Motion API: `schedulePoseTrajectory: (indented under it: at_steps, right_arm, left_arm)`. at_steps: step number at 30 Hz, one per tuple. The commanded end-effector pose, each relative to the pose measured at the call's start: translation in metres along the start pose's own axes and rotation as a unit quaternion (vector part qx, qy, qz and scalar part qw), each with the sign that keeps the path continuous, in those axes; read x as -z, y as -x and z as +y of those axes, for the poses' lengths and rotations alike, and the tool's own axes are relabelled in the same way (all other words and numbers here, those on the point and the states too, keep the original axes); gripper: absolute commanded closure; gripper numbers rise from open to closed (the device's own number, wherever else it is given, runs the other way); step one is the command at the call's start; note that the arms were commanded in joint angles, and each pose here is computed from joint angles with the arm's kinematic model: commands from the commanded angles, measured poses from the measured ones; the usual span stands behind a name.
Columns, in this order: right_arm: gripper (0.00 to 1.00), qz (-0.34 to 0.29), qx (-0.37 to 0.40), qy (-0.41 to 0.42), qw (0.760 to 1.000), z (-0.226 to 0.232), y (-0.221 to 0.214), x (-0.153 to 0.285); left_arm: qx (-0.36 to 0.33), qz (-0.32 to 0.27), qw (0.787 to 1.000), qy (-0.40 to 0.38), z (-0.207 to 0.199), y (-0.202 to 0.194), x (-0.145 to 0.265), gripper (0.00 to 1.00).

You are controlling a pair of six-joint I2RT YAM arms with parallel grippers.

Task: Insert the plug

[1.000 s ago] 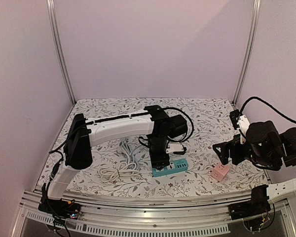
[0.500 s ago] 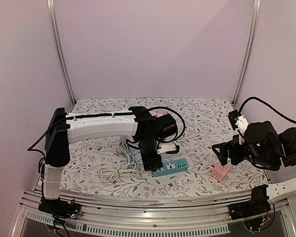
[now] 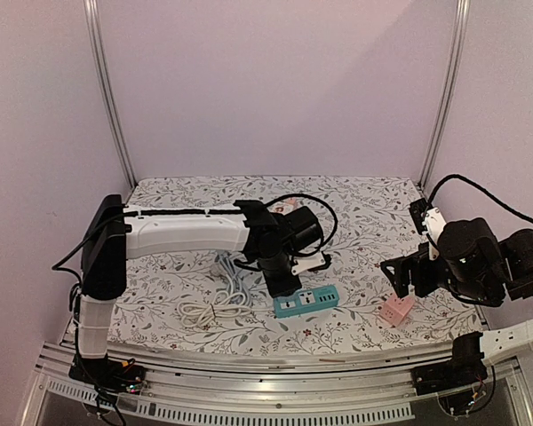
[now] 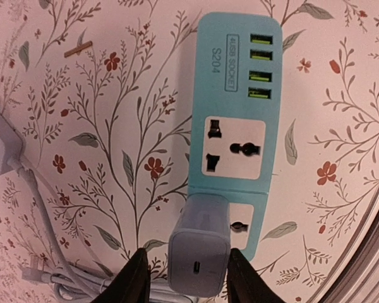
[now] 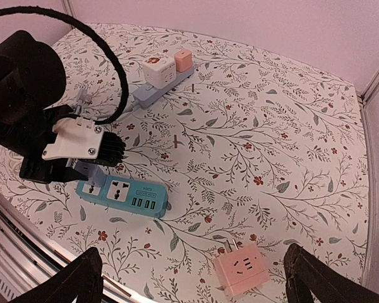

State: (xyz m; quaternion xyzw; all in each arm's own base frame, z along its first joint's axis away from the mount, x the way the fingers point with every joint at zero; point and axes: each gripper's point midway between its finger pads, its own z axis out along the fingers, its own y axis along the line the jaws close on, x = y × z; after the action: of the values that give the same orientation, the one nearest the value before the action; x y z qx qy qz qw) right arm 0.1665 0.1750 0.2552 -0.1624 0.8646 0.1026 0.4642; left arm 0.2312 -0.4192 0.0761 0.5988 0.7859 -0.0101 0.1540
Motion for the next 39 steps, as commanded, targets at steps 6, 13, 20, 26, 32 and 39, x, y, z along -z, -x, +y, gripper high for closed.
schedulePoseTrajectory:
  at_steps: [6,13,20,26,32,39]
  right_arm:
    - [0.01,-0.003,0.006,-0.005,1.000,0.000,-0.001,-0.001]
    - [0.01,-0.003,0.006,-0.005,1.000,-0.001,-0.001,-0.001]
    - [0.01,-0.004,0.007,-0.007,1.000,-0.001,-0.001,-0.002]
    - [0.01,-0.004,0.007,-0.007,1.000,-0.001,-0.001,-0.002]
    - [0.01,-0.004,0.008,-0.007,1.000,-0.001,-0.001,-0.002]
    - [0.01,-0.003,0.010,-0.009,1.000,-0.001,-0.002,-0.002]
  left_arm:
    - [-0.005,0.010,1.000,-0.022,-0.013,-0.002,-0.019,0.70]
    - [-0.007,0.030,0.999,-0.038,-0.018,-0.015,-0.020,0.78]
    - [0.009,0.042,0.999,-0.031,-0.008,-0.037,-0.013,0.82]
    - [0.003,0.065,0.997,-0.036,-0.011,-0.054,-0.009,0.81]
    - [0.012,0.071,0.997,-0.037,-0.011,-0.070,-0.008,0.81]
    - [0.013,0.059,0.998,-0.036,-0.011,-0.070,-0.006,0.74]
